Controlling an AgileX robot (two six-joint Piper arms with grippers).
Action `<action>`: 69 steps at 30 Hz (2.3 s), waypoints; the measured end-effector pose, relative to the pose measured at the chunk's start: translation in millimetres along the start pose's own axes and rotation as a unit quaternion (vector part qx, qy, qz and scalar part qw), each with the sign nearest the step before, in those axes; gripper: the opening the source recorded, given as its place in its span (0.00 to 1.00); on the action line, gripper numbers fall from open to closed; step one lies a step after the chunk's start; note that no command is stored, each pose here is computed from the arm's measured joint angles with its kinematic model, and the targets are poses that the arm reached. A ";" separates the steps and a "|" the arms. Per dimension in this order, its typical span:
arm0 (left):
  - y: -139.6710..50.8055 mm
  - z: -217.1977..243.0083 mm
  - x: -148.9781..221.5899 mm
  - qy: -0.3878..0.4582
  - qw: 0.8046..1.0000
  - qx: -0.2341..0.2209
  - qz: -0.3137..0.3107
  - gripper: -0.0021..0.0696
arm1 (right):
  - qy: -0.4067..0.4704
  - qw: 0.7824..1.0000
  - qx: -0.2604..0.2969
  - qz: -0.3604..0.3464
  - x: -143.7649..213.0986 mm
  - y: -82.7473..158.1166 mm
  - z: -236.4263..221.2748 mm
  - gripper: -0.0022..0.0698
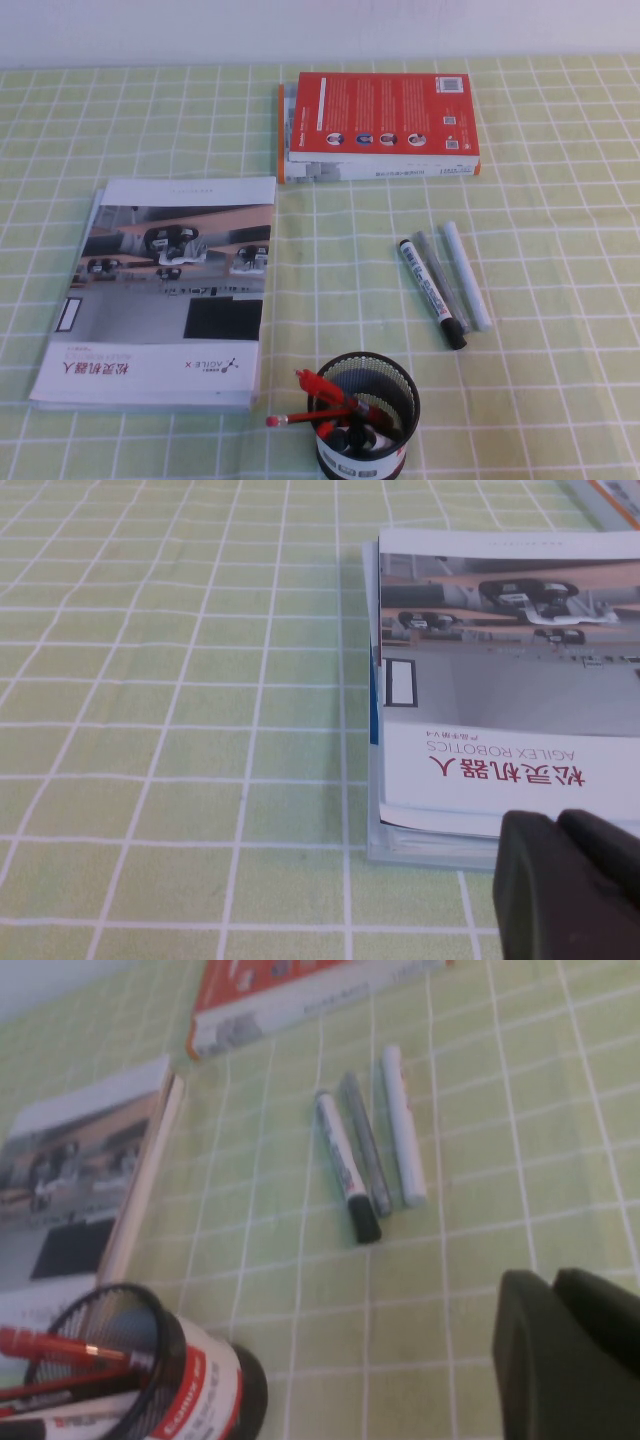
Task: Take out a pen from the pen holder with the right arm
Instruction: 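Take a marker out of the pen holder and lay it on the table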
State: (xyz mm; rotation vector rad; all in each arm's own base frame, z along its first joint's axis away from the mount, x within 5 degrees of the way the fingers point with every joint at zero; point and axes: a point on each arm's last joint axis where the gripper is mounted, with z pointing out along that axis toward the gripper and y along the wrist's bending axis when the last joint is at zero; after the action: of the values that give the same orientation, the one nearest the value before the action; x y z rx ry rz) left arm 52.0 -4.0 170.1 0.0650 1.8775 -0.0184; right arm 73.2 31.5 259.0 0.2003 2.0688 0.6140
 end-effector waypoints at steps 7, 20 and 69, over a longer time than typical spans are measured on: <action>0.0 0.0 0.0 0.000 1.000 0.000 0.000 0.02 | 0.105 0.994 0.024 -0.017 -8.1 -1.4 20.7 0.01; 0.0 0.0 0.0 0.000 1.000 0.000 0.000 0.02 | 0.160 0.985 0.007 -0.064 -19.6 3.4 43.3 0.01; 0.0 0.0 0.0 0.000 1.000 0.000 0.000 0.02 | 0.029 0.815 -0.295 -0.498 65.0 131.5 88.9 0.46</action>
State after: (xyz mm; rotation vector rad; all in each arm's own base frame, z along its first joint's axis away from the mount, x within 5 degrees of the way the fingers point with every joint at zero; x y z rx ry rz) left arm 52.0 -4.0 170.1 0.0650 1.8775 -0.0184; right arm 98.7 199.7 237.1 -1.2036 1.6116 0.5352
